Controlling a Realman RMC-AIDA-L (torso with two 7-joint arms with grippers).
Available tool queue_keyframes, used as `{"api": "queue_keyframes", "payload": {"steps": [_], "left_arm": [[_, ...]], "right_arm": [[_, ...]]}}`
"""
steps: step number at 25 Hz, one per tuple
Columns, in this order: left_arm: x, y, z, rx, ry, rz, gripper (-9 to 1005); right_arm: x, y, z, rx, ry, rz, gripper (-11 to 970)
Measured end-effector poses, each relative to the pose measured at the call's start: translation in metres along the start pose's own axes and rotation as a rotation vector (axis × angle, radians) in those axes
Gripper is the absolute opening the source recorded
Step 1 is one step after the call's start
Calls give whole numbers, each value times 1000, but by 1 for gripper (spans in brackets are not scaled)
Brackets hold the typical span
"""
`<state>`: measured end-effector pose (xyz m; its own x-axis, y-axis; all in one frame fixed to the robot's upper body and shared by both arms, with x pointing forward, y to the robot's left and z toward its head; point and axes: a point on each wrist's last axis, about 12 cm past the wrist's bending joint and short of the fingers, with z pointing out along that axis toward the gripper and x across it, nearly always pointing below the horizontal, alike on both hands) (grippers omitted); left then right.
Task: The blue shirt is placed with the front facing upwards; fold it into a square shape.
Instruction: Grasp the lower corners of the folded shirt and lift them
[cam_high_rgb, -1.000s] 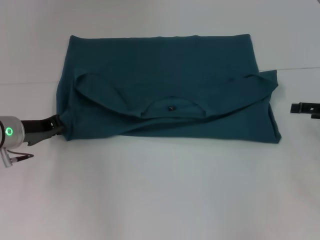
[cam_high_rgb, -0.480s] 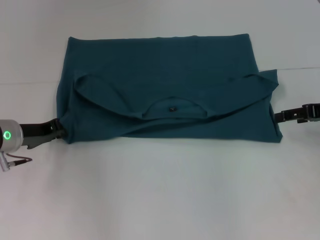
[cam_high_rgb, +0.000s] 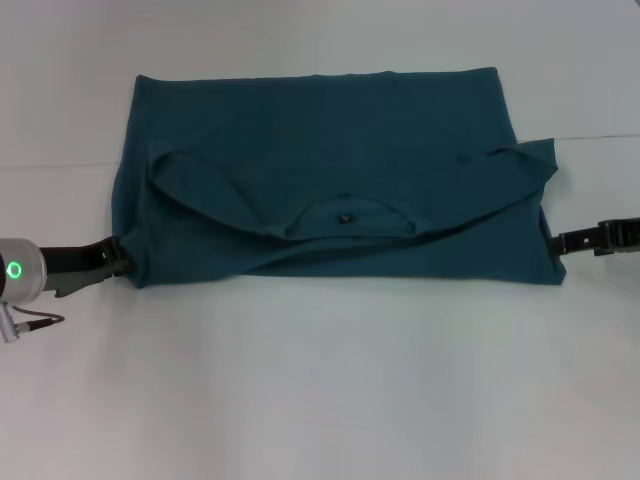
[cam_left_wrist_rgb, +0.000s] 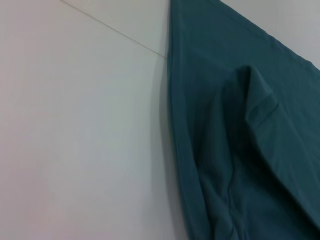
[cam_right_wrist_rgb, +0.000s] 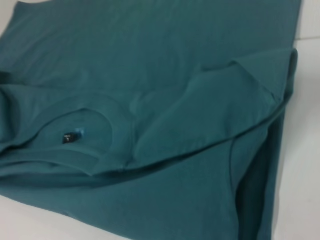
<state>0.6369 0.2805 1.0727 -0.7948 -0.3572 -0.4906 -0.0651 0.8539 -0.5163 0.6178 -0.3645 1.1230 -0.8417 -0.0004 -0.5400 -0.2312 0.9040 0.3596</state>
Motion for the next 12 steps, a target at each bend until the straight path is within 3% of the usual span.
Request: {"api": "queue_keyframes", "payload": {"steps": [12], "left_arm": [[-1,0,-1,-1,-2,2,44]], "right_arm": [[4,4,20,27,3,-18,884]]}}
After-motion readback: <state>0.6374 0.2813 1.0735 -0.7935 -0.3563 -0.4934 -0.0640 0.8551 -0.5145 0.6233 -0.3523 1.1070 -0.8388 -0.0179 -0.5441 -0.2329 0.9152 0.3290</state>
